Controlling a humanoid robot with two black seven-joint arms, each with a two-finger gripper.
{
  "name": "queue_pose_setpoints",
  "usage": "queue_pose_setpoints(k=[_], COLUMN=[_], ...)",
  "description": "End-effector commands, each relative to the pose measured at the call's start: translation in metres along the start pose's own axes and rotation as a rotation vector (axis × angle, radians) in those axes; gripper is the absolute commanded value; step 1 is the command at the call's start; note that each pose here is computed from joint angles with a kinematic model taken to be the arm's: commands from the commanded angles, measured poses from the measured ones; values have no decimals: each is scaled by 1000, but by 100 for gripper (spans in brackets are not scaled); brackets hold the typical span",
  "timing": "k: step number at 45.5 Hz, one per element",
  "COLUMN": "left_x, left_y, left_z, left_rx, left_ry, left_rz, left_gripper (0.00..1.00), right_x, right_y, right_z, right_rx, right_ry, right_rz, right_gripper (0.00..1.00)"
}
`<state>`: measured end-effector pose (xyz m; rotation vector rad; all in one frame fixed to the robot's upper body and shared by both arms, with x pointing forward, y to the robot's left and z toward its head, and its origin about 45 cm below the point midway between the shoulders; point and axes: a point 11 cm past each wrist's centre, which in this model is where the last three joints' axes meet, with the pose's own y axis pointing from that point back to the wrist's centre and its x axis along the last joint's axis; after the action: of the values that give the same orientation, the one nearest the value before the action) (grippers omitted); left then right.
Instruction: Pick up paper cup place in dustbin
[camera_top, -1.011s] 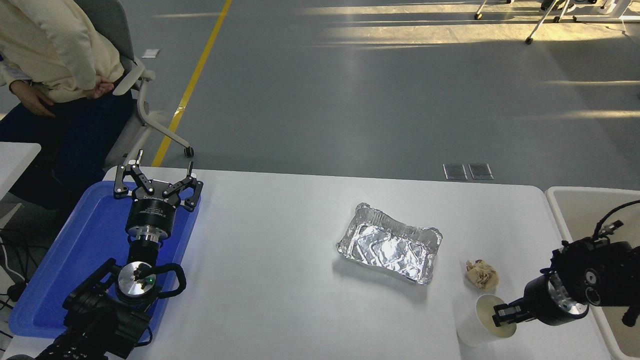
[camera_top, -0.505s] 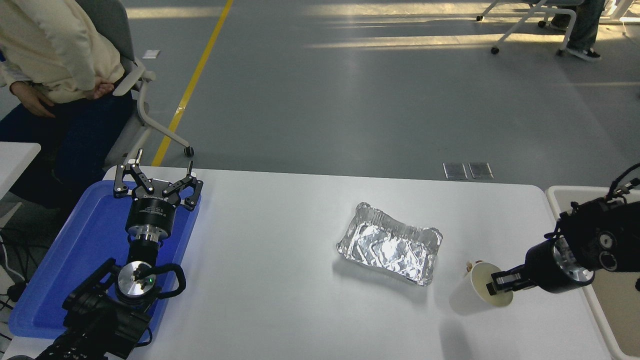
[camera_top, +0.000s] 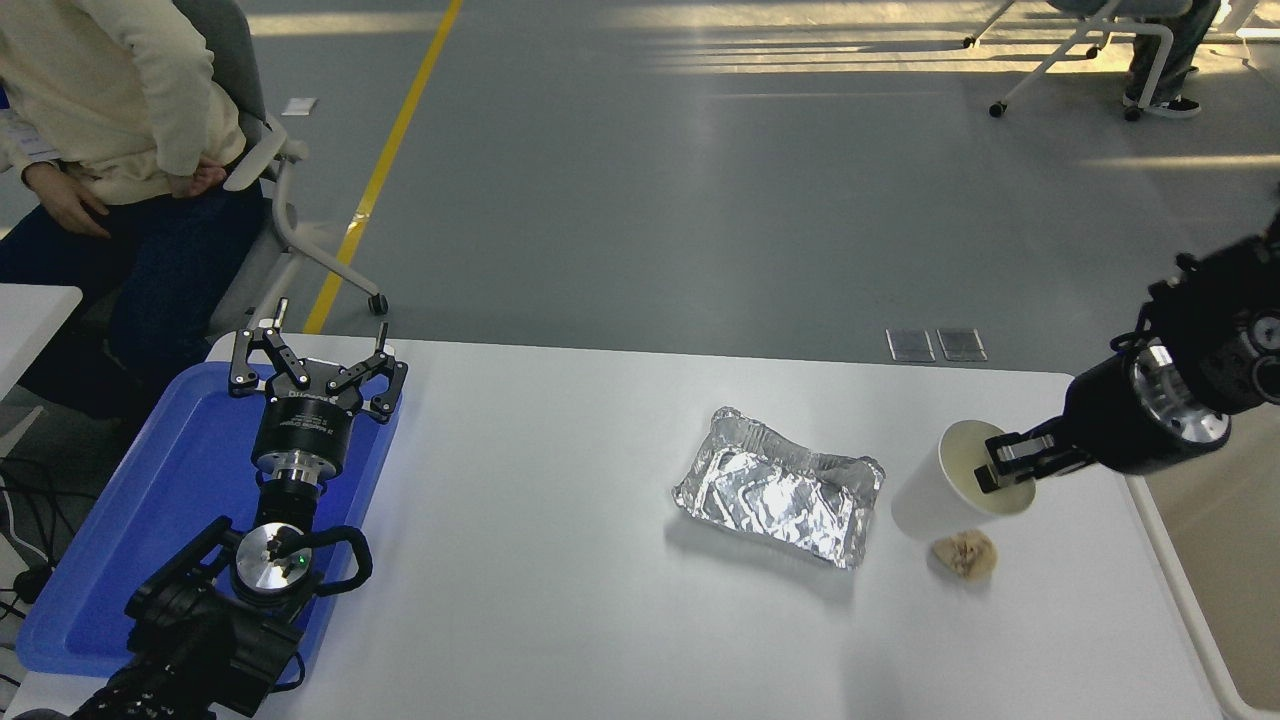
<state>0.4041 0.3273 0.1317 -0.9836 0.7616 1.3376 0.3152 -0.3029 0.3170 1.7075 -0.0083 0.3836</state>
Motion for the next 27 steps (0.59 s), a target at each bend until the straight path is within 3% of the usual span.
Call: queue_pose_setpoints(k=[1,27], left_x=[0,1], left_y=[0,1], left_z=[0,0], left_rx=[1,1], left_ry=[-1,-1], left_rz=[0,1], left_gripper=[100,100], right_x=[11,16], right_y=[40,70], right_z=[-12,-12], right_rx=[-39,-77], right_ry=[6,6], right_rz=[16,30], right_gripper=[0,0])
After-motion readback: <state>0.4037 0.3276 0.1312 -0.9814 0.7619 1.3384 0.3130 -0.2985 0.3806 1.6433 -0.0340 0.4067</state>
